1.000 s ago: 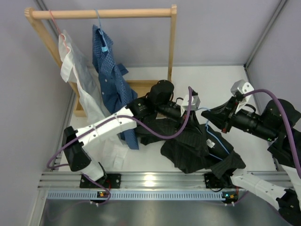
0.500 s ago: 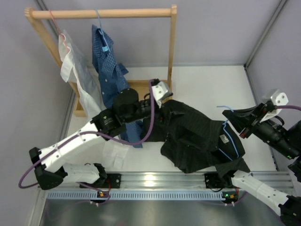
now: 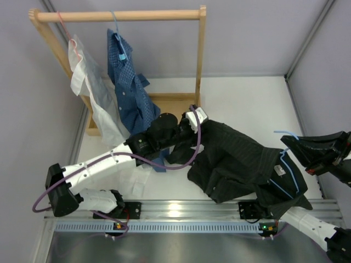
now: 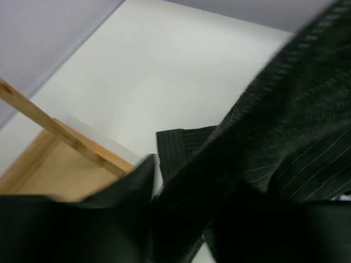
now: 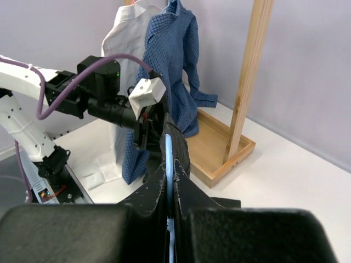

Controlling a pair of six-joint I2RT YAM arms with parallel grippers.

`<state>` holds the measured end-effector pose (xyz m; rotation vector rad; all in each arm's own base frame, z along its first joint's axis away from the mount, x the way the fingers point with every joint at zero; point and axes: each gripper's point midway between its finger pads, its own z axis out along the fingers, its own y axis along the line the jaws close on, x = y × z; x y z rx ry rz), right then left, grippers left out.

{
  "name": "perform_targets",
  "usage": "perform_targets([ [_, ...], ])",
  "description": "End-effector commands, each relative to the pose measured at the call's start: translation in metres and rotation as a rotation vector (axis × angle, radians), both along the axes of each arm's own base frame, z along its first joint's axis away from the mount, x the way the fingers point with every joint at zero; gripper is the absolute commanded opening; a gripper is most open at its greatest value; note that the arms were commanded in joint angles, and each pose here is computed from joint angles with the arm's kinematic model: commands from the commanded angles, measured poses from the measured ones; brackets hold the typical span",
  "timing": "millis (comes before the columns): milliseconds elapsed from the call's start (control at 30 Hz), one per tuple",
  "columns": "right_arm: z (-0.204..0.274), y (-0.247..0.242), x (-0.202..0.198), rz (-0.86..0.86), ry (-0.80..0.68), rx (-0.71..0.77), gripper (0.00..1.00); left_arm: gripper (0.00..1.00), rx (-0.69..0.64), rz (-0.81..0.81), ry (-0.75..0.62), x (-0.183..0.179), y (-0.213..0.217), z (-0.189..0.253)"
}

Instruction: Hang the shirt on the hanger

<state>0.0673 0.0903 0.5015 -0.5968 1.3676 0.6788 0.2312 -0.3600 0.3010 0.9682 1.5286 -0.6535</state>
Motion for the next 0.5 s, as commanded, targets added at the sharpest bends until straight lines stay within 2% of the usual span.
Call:
perform_targets([
  [0, 0.005, -0.005, -0.002, -0.018, -0.012, -0.007, 0.00, 0.27, -0.147, 0.001, -0.071, 0.008, -0.009, 0.042],
  [33, 0.003, -0.009, 0.004, -0.056, -0.004, -0.011, 0.00, 0.00, -0.161, 0.014, -0.069, 0.011, -0.010, 0.044],
  [100, -0.005, -0.015, 0.013, -0.111, 0.018, -0.023, 0.00, 0.00, -0.225, 0.209, -0.043, 0.035, 0.008, 0.048],
  [167, -0.010, -0.025, 0.019, -0.181, 0.029, -0.016, 0.00, 0.00, -0.270, 0.298, -0.045, 0.047, 0.016, 0.053],
  [200, -0.014, -0.032, 0.020, -0.215, 0.033, -0.009, 0.00, 0.00, -0.305, 0.420, -0.014, 0.061, 0.027, 0.054],
  [300, -0.018, -0.047, 0.015, -0.267, 0.028, 0.018, 0.00, 0.00, -0.311, 0.632, 0.049, 0.089, 0.045, 0.047],
  [367, -0.020, -0.056, 0.012, -0.299, 0.025, 0.035, 0.00, 0.00, -0.273, 0.693, 0.106, 0.102, 0.052, 0.033],
  [467, -0.022, -0.065, 0.006, -0.309, 0.022, 0.054, 0.00, 0.00, -0.281, 0.680, 0.173, 0.108, 0.041, 0.023],
])
